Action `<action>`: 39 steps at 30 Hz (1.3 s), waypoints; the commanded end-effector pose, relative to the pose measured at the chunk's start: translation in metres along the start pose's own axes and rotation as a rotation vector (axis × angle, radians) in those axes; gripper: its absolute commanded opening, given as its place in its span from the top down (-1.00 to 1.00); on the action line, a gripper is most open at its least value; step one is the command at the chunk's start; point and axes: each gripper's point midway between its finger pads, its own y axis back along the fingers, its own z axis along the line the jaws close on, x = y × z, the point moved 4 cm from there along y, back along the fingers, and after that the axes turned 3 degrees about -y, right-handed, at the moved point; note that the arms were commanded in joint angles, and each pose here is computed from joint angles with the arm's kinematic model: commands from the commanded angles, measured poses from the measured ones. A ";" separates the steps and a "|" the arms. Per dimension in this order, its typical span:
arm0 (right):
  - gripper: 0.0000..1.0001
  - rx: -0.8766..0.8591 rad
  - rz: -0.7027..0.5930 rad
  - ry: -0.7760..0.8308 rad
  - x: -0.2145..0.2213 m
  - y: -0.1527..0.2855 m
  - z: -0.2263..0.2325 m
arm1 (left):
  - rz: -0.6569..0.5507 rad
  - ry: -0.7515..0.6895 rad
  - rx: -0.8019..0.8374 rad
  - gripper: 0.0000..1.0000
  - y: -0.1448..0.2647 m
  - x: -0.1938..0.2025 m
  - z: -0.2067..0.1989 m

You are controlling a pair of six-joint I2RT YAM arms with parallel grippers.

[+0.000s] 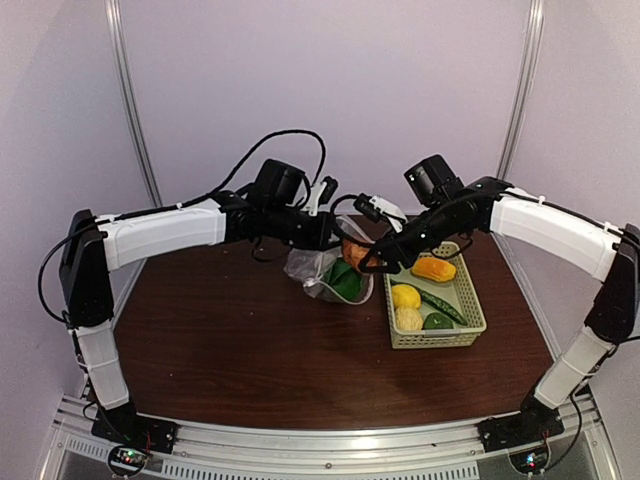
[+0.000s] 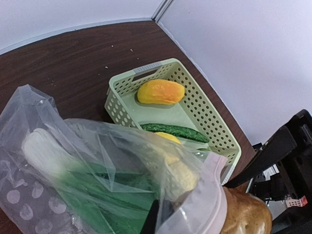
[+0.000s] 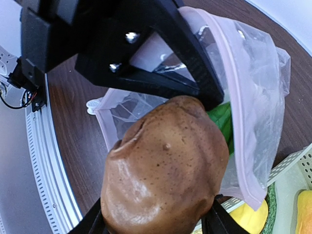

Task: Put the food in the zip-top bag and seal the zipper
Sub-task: Place the fake vegetable in the zipper food storage bag.

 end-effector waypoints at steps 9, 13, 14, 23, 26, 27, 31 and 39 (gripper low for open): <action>0.33 0.164 -0.042 -0.067 -0.023 0.009 -0.029 | -0.016 -0.095 -0.047 1.00 0.011 -0.009 -0.040; 0.32 0.197 0.024 -0.119 -0.014 -0.004 -0.041 | -0.036 -0.100 -0.086 1.00 0.014 -0.015 -0.046; 0.32 0.209 0.041 -0.123 -0.011 -0.007 -0.043 | -0.044 -0.094 -0.113 1.00 0.016 -0.017 -0.044; 0.30 0.188 0.059 -0.106 -0.008 -0.003 -0.038 | -0.097 -0.060 -0.177 1.00 0.029 -0.025 -0.041; 0.29 0.092 0.028 -0.105 -0.015 -0.005 -0.021 | -0.091 -0.049 -0.117 1.00 0.021 -0.022 -0.047; 0.29 0.075 0.027 -0.103 -0.015 -0.007 -0.017 | -0.092 -0.047 -0.104 1.00 0.020 -0.022 -0.049; 0.24 0.056 0.040 -0.106 -0.019 -0.013 -0.012 | -0.103 -0.058 -0.070 1.00 0.018 -0.025 -0.061; 0.09 0.085 0.008 -0.157 -0.038 -0.016 -0.017 | -0.094 -0.058 -0.017 1.00 0.017 -0.024 -0.075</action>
